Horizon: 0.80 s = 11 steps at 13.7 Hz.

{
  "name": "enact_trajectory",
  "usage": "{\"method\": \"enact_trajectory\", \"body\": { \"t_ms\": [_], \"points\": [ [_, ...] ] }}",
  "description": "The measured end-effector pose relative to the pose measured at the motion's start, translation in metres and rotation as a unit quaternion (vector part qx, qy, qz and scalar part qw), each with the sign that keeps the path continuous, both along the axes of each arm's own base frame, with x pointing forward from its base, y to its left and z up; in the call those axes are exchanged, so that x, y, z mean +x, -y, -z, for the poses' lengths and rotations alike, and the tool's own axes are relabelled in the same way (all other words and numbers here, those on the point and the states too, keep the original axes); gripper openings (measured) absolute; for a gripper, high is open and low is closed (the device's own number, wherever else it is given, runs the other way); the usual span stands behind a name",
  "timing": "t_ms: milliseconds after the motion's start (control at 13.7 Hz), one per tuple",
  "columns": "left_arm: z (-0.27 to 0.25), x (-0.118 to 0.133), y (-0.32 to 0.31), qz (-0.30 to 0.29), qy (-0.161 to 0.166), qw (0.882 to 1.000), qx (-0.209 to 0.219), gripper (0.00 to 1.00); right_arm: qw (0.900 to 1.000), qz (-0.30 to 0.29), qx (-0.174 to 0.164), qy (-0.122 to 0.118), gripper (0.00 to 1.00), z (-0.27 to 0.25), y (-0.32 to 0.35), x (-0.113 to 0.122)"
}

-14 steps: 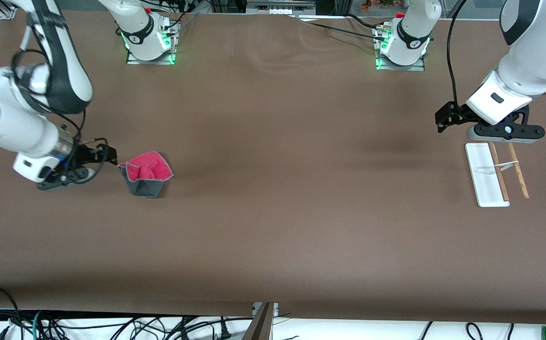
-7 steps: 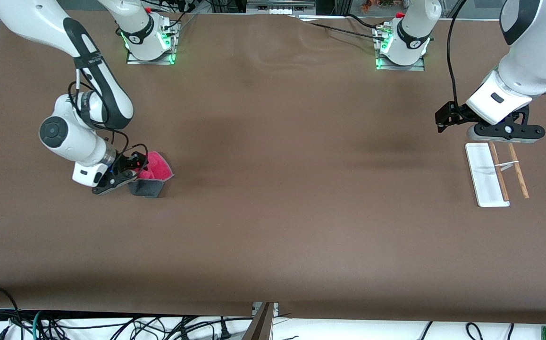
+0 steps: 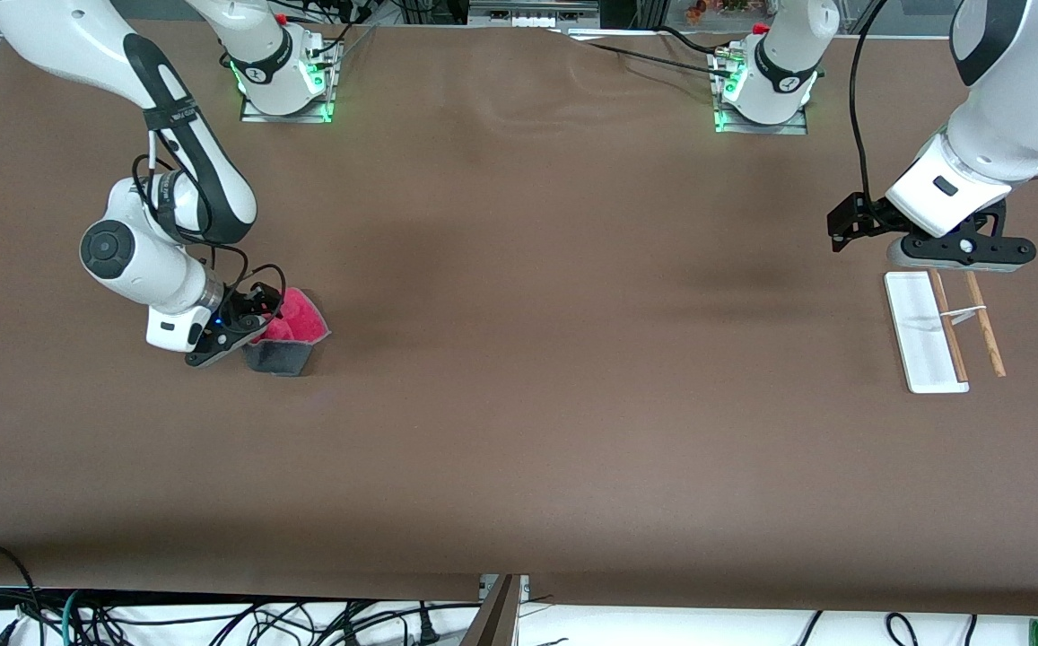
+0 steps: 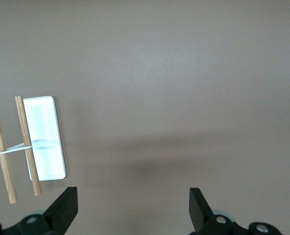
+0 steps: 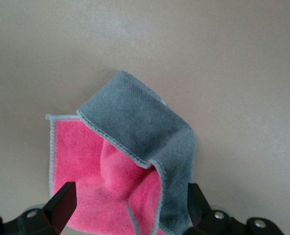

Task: Pass towel and hang on rack
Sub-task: 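Close the right gripper on the towel's grey corner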

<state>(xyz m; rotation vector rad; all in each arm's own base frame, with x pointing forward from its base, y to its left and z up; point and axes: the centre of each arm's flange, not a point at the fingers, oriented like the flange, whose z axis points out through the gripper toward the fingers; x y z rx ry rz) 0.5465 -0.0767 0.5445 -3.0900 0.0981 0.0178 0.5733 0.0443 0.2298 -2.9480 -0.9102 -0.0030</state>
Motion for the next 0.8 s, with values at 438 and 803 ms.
{"method": "enact_trajectory", "body": {
  "t_ms": [438, 803],
  "points": [
    [0.001, -0.001, 0.0, 0.0, -0.003, 1.0, 0.001, 1.0, 1.0, -0.002, -0.004, -0.015, 0.85, 0.009, 0.012, -0.007],
    [0.001, -0.001, 0.0, 0.0, -0.004, 1.0, 0.001, 1.0, 0.999, -0.003, -0.007, -0.054, 0.3, 0.013, 0.013, -0.016]
  ]
}}
